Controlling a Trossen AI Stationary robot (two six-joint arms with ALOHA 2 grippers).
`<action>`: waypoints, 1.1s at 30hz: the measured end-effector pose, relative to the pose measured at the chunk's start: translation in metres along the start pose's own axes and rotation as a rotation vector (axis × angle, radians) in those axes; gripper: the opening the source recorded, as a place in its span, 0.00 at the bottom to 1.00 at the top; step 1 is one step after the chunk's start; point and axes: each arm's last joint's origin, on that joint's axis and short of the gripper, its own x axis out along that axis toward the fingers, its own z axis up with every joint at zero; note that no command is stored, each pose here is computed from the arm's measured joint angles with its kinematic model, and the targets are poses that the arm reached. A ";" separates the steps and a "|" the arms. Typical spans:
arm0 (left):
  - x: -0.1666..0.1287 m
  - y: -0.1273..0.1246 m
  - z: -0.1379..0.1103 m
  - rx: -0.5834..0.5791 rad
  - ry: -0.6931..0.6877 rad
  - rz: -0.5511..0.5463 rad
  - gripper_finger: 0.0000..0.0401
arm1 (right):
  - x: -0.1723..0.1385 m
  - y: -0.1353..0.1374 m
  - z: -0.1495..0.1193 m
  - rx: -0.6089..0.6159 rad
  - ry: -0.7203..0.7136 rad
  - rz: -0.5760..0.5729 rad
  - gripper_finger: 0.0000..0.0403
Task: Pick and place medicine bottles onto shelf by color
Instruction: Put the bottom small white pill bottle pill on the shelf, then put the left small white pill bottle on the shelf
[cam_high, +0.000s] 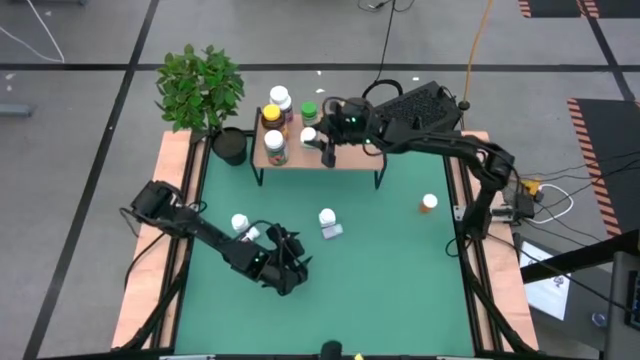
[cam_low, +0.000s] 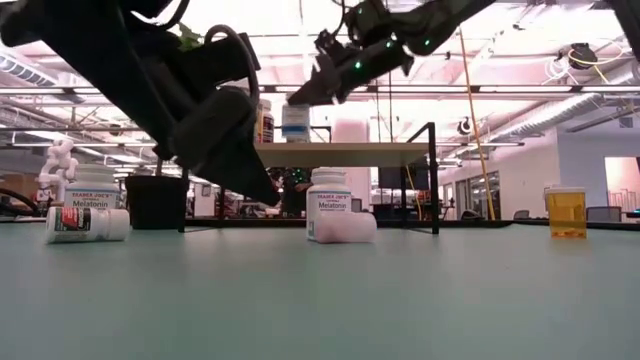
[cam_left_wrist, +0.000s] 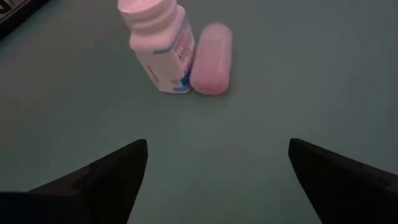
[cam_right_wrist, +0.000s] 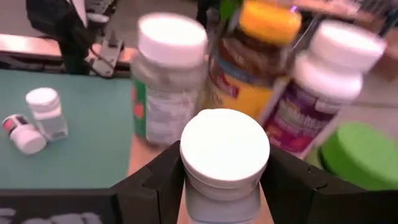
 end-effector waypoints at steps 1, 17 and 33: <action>0.001 0.001 0.001 -0.002 0.001 0.003 0.98 | 0.003 -0.005 -0.001 0.006 -0.008 0.000 0.43; 0.004 0.003 0.002 -0.022 0.006 0.003 0.98 | 0.013 -0.024 -0.019 0.082 0.015 0.023 0.48; 0.000 -0.001 -0.001 -0.061 0.025 -0.027 0.98 | -0.004 -0.022 -0.002 0.074 -0.015 0.019 0.68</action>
